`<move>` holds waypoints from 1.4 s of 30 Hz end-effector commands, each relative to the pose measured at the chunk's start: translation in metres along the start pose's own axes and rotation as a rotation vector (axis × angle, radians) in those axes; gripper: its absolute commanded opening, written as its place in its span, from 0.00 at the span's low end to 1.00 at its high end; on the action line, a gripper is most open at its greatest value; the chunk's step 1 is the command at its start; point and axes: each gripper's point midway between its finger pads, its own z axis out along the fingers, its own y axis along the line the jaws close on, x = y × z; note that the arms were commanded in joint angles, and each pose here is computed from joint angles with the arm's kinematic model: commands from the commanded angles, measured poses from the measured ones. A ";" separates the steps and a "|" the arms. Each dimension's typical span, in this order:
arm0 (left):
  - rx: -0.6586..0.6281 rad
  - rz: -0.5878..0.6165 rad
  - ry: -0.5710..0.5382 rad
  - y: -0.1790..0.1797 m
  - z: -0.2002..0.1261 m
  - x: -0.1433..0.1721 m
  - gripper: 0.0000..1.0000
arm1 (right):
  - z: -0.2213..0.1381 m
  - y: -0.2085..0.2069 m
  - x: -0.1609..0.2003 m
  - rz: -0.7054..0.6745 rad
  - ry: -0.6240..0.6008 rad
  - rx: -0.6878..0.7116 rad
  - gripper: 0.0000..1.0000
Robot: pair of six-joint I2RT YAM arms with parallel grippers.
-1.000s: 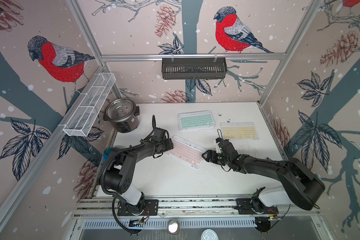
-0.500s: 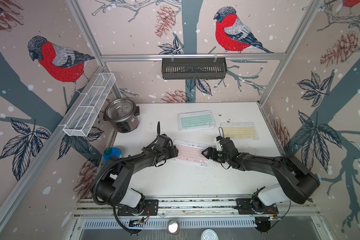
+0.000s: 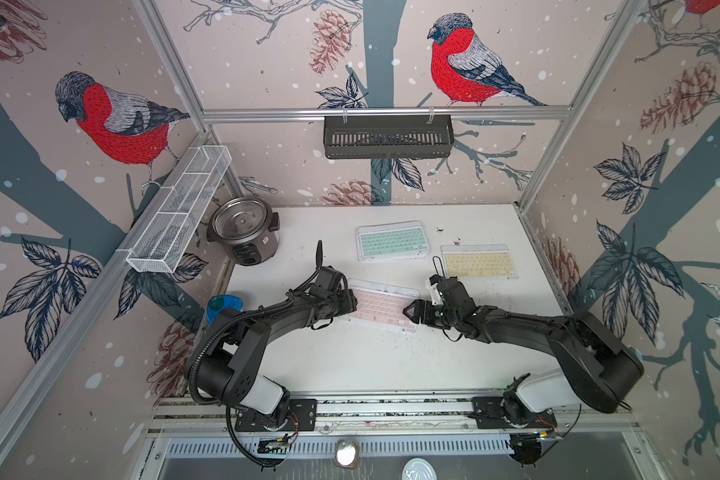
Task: Stack the numeric keypads
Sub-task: Move the numeric keypad to the center of the board.
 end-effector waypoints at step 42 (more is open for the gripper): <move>0.182 0.047 0.144 -0.031 0.004 0.066 0.66 | -0.037 0.075 -0.012 0.089 -0.033 -0.442 0.78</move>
